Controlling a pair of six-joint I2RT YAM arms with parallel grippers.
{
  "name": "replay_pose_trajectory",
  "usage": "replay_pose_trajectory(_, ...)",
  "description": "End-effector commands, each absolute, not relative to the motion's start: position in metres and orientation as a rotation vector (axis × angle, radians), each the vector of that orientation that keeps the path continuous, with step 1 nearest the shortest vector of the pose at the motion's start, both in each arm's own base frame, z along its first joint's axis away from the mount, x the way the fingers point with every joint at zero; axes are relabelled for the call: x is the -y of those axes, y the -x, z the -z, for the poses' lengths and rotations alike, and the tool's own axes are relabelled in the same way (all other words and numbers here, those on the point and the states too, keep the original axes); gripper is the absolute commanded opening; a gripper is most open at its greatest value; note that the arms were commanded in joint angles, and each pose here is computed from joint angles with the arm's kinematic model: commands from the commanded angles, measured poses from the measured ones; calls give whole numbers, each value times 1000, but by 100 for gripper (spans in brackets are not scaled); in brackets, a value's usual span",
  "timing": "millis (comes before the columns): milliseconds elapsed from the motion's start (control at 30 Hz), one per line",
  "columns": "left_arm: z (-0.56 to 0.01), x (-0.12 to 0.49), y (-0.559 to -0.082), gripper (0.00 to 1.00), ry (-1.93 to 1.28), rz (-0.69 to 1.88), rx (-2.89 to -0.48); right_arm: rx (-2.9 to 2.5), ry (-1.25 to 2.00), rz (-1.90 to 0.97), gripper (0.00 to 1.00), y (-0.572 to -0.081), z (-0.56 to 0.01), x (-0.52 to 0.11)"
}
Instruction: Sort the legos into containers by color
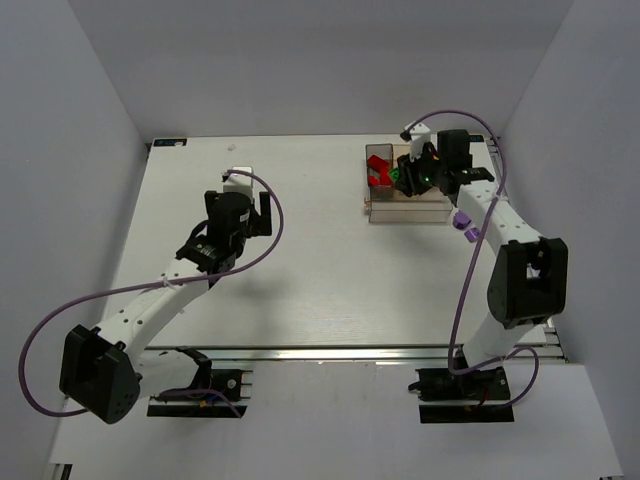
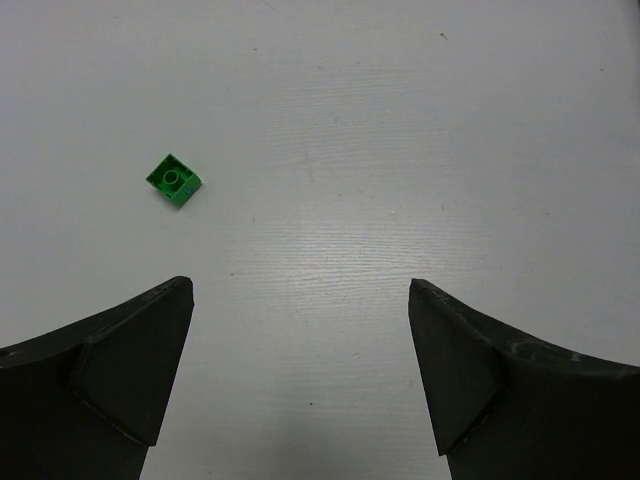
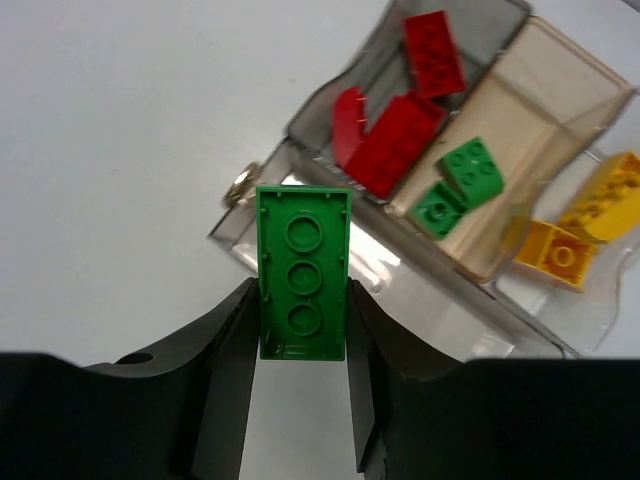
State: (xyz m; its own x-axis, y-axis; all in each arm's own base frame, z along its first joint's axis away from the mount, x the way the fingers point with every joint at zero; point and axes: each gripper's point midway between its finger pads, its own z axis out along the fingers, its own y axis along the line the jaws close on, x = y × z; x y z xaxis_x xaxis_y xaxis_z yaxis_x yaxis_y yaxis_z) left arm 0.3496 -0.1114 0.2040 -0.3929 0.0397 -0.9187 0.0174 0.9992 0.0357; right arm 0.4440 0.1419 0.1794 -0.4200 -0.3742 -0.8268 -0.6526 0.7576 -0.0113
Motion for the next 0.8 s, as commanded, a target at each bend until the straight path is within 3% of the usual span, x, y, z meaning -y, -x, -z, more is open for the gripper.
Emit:
replay_pose_trajectory(0, -198, 102, -350, 98, -19, -65, -1988, -2021, 528, -213, 4, -503, -193, -119)
replay_pose_trajectory(333, -187, 89, -355, 98, 13, -122, -2013, -2058, 414, -148, 5, -569, -168, -106)
replay_pose_trajectory(500, -182, 83, -358, 98, 31, -140, -2025, -2107, 400, -122, 31, -585, -142, -97)
replay_pose_trajectory(700, -167, 74, -368, 98, 81, -149, -2083, -2133, 423, -140, 79, -585, -137, -94)
replay_pose_trajectory(767, -158, 65, -376, 98, 114, -176, -2116, -2110, 432, -155, 82, -578, -147, -93)
